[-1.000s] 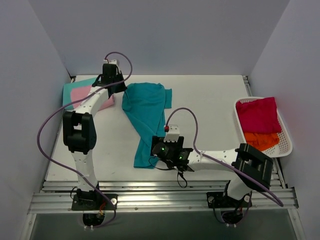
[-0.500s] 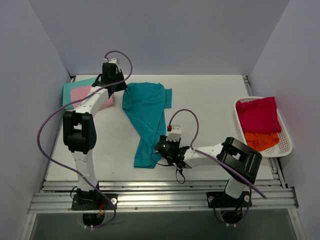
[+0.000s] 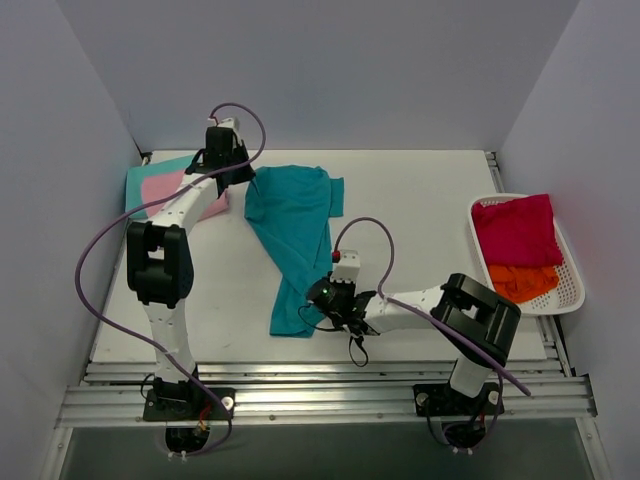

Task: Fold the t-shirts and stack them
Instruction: Flatten the tshirt out

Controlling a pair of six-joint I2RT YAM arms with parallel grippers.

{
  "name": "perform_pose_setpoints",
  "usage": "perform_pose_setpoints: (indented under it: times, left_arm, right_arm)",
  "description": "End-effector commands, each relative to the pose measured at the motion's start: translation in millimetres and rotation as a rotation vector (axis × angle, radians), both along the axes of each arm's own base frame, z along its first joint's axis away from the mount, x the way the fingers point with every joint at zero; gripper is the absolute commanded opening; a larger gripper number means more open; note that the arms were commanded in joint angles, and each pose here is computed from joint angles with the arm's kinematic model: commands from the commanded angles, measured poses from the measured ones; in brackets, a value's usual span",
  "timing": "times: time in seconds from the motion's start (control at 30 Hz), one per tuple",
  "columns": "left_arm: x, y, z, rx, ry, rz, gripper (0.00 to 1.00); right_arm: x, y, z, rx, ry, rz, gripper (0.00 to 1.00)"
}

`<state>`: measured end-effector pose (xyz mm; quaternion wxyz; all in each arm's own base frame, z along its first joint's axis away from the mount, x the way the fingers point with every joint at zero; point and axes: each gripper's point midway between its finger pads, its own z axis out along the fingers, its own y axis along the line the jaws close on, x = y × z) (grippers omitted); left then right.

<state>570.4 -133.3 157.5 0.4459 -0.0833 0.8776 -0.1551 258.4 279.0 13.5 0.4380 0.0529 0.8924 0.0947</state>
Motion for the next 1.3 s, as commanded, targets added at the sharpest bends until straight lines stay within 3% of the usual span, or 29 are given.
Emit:
perform_pose_setpoints:
  times: [0.0, 0.17, 0.37, 0.53, 0.63, 0.77, 0.9, 1.07, 1.23, 1.27]
  left_arm:
    - [6, -8, 33, -0.020, -0.066, -0.001, 0.02]
    - [-13, -12, 97, -0.020, -0.135, -0.001, 0.02]
    - [-58, 4, 183, -0.002, -0.265, 0.034, 0.02]
    - [-96, 8, 229, -0.030, -0.331, 0.026, 0.02]
    - [-98, 6, 239, -0.045, -0.350, 0.019, 0.02]
    - [-92, 3, 237, -0.039, -0.319, 0.007, 0.02]
    - [-99, 9, 214, -0.008, -0.286, 0.016, 0.02]
    - [-112, 8, 195, -0.048, -0.274, 0.004, 0.02]
    - [-133, 13, 172, -0.062, -0.241, 0.037, 0.02]
    - [-140, 13, 149, -0.062, -0.199, 0.037, 0.02]
  right_arm:
    - [25, -17, 47, -0.068, -0.088, -0.097, 0.00]
    - [66, -39, 151, -0.027, -0.246, -0.189, 0.00]
    - [70, -81, 266, 0.018, -0.438, -0.311, 0.00]
    - [64, -108, 330, 0.038, -0.519, -0.330, 0.00]
    - [86, -121, 353, 0.029, -0.534, -0.345, 0.00]
    - [134, -134, 337, -0.034, -0.448, -0.314, 0.00]
    - [128, -135, 291, -0.073, -0.364, -0.300, 0.00]
    - [89, -124, 214, 0.019, -0.265, -0.251, 0.00]
    - [23, -90, 138, 0.015, -0.136, -0.171, 0.00]
    - [3, -75, 128, 0.007, -0.110, -0.115, 0.00]
